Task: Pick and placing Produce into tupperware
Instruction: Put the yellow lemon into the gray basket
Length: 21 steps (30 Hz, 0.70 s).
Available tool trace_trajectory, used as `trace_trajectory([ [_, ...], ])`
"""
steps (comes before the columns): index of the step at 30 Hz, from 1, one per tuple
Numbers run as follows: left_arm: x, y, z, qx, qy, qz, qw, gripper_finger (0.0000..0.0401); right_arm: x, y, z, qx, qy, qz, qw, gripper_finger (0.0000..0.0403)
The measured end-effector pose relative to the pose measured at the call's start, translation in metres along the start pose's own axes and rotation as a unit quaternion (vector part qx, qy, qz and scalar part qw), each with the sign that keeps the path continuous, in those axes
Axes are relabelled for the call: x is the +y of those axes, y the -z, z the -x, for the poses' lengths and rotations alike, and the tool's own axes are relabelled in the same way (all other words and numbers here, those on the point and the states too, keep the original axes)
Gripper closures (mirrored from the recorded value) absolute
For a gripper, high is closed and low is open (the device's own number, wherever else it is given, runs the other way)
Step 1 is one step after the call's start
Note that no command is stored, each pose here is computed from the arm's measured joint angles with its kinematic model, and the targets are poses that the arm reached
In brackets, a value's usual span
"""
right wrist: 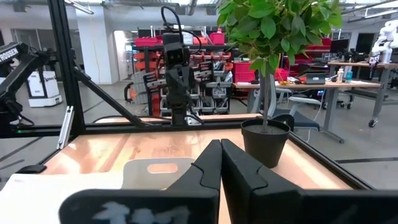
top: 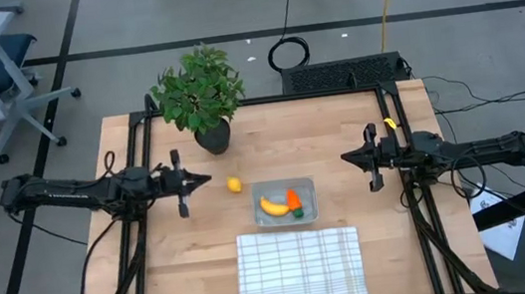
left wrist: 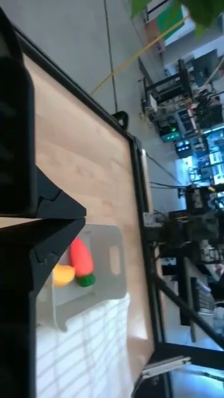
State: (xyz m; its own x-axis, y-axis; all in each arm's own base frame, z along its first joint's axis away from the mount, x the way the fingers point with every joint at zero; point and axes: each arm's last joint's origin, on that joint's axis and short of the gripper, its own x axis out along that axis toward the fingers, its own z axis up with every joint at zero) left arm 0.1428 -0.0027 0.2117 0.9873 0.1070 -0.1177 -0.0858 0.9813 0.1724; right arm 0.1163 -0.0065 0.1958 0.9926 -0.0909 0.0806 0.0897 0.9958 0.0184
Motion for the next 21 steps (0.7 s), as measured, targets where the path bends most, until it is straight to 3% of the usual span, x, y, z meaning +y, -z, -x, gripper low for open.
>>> trace_trajectory([
  [8, 0.005, 0.007, -0.008, 0.037, -0.088, 0.036, 0.995, 0.0393, 0.0, 0.001, 0.0, 0.004, 0.0, -0.003, 1.0, 0.0403],
  [21, 0.006, 0.015, -0.02, 0.062, -0.091, 0.027, 0.994, 0.0399, 0.0, 0.001, 0.0, 0.004, 0.0, -0.007, 1.0, 0.0403],
])
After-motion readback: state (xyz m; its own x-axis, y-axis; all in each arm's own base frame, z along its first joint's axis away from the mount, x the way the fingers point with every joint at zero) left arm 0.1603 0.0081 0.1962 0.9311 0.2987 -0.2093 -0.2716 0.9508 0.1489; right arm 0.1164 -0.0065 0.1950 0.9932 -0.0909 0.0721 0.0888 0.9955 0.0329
